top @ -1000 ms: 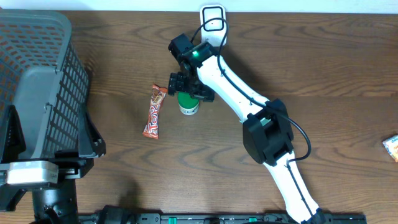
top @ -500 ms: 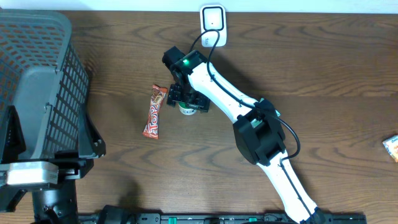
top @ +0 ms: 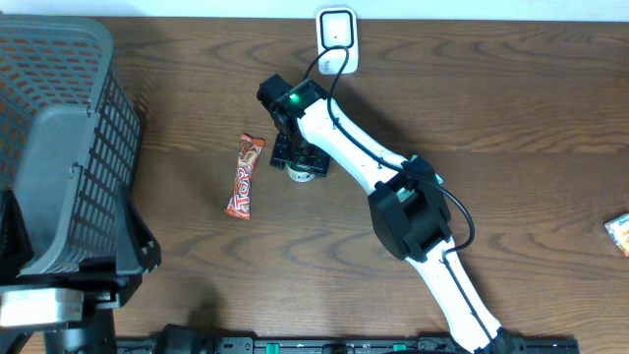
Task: Scan the item barcode
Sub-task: 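Lift the jar with the right gripper and tilt it near the bar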
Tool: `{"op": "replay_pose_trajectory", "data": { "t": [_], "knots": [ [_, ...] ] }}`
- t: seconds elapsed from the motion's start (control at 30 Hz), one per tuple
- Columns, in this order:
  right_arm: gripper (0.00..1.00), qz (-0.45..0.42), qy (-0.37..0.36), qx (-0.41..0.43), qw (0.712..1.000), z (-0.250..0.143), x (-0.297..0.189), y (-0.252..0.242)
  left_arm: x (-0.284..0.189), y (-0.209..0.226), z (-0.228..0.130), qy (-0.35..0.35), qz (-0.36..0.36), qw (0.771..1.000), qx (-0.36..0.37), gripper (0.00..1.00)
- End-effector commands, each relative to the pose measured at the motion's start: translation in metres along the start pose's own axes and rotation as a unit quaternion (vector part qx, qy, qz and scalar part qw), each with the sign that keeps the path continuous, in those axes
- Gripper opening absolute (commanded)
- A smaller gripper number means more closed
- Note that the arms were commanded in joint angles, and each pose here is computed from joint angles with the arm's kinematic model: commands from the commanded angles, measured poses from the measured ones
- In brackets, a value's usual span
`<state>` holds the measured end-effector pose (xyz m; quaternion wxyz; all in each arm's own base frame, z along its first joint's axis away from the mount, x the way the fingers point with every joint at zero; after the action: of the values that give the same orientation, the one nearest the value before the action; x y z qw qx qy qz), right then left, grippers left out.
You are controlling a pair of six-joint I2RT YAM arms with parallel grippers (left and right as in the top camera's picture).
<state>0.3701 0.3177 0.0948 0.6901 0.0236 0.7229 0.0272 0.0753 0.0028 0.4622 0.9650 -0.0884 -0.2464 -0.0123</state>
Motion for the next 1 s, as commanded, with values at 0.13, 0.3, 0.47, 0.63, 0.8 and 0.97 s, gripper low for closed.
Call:
{"op": "replay_pose_trajectory", "data": {
  "t": [0.13, 0.3, 0.47, 0.63, 0.8, 0.97],
  "knots": [
    [0.65, -0.021, -0.022, 0.009, 1.0, 0.006, -0.002, -0.003, -0.004, 0.007, 0.004, -0.011, 0.039, 0.999, 0.021, 0.98],
    [0.63, -0.016, -0.005, -0.017, 1.0, 0.002, -0.002, -0.004, -0.004, 0.01, 0.003, -0.007, 0.057, 0.998, 0.032, 0.98],
    [0.61, 0.002, 0.026, -0.083, 0.996, -0.002, -0.003, -0.008, -0.004, 0.011, 0.001, -0.004, 0.061, 0.998, 0.034, 0.98],
    [0.56, 0.003, 0.055, -0.133, 0.99, -0.004, -0.004, -0.018, -0.004, 0.011, 0.001, -0.004, 0.061, 0.998, 0.034, 0.98],
    [0.56, -0.001, 0.076, -0.176, 0.981, -0.004, -0.006, -0.031, -0.004, 0.011, 0.001, -0.002, 0.061, 0.998, 0.034, 0.98],
    [0.56, 0.039, 0.126, -0.189, 0.973, -0.011, -0.01, -0.04, -0.004, 0.011, 0.001, -0.002, 0.061, 0.998, 0.034, 0.98]
  ]
}}
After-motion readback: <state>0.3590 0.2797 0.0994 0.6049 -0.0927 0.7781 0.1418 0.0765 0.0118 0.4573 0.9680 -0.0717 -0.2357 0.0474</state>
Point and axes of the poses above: each gripper's point midway between its finger pads, its own x axis out along the fingers, its own y axis along the line the jaws close on, z = x × y, the point moved 8 cm from there along -x, back along the fingers, and after that the axes turned 15 degrees about -x, right-handed, at the moved point
